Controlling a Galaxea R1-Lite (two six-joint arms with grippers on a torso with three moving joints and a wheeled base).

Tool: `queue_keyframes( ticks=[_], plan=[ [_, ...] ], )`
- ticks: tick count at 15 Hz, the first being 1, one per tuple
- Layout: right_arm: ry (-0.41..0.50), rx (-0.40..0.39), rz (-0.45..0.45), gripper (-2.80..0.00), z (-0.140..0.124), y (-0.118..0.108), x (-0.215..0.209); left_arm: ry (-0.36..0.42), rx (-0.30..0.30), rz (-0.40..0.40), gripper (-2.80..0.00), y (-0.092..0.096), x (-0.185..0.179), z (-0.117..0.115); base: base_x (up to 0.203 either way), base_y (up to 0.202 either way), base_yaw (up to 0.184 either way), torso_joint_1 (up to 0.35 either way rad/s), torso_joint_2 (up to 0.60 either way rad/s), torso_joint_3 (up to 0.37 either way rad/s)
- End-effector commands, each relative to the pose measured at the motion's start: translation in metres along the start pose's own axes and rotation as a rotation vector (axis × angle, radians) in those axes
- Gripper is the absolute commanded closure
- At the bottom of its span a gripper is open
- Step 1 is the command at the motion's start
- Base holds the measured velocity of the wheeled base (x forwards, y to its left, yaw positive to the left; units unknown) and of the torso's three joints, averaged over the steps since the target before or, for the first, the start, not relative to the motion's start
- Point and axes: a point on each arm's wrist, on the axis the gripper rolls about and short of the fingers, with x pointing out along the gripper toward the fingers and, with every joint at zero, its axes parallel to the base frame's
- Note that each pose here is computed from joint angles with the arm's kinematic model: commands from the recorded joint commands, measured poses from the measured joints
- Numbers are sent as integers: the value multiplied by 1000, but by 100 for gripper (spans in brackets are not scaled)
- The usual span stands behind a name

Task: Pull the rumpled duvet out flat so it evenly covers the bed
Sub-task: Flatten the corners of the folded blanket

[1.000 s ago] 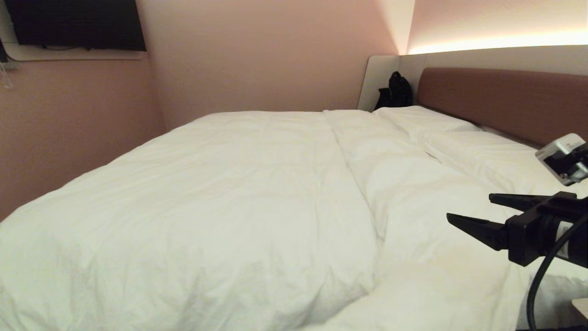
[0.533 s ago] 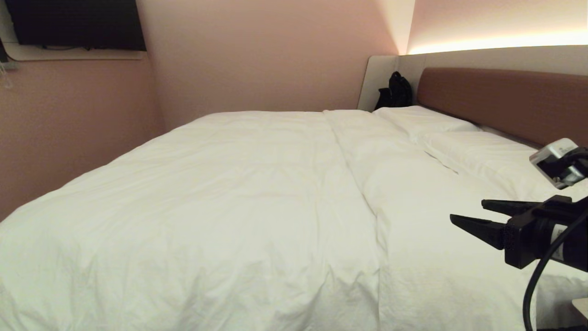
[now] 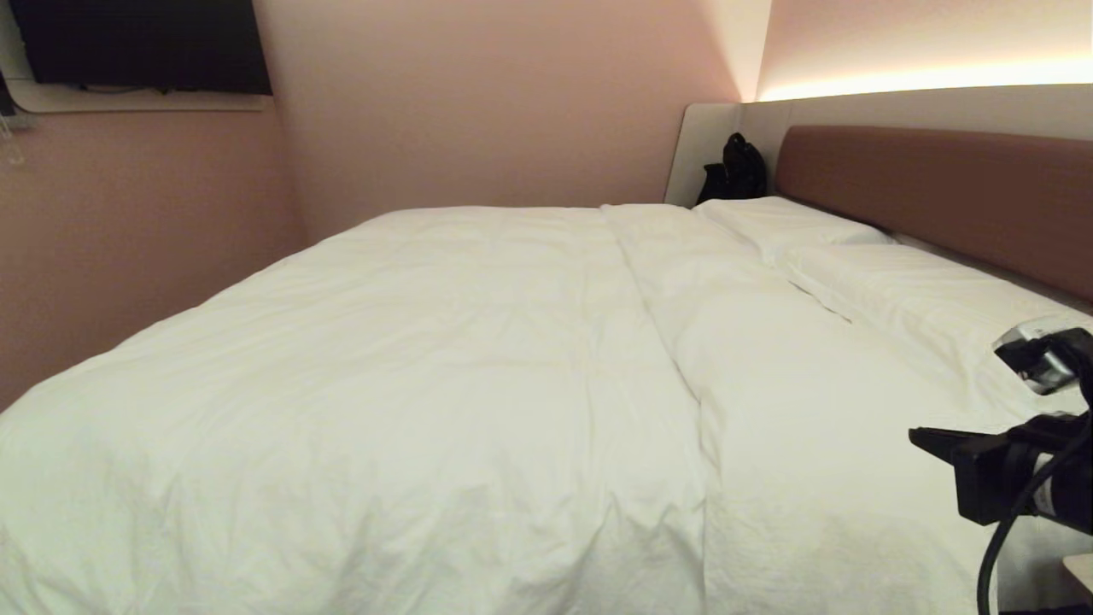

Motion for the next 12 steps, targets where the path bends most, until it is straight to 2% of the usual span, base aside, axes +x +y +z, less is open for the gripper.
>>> queue_keyframes(
  ticks=[1,3,6,9,12],
  plan=[
    [101,69,-71,0,-9,-21,25,0,0,1,0,0,0,0,0,0,0,0,0,0],
    [129,108,-36,0,-8,-32,40,0,0,1,0,0,0,0,0,0,0,0,0,0],
    [119,98,-33,0,2,-35,54,-1,0,1,0,0,0,0,0,0,0,0,0,0],
    [199,71,-39,0,14,-35,127,0,0,1,0,0,0,0,0,0,0,0,0,0],
    [174,15,-25,0,38,-11,190,-1,0,1,0,0,0,0,0,0,0,0,0,0]
  ],
)
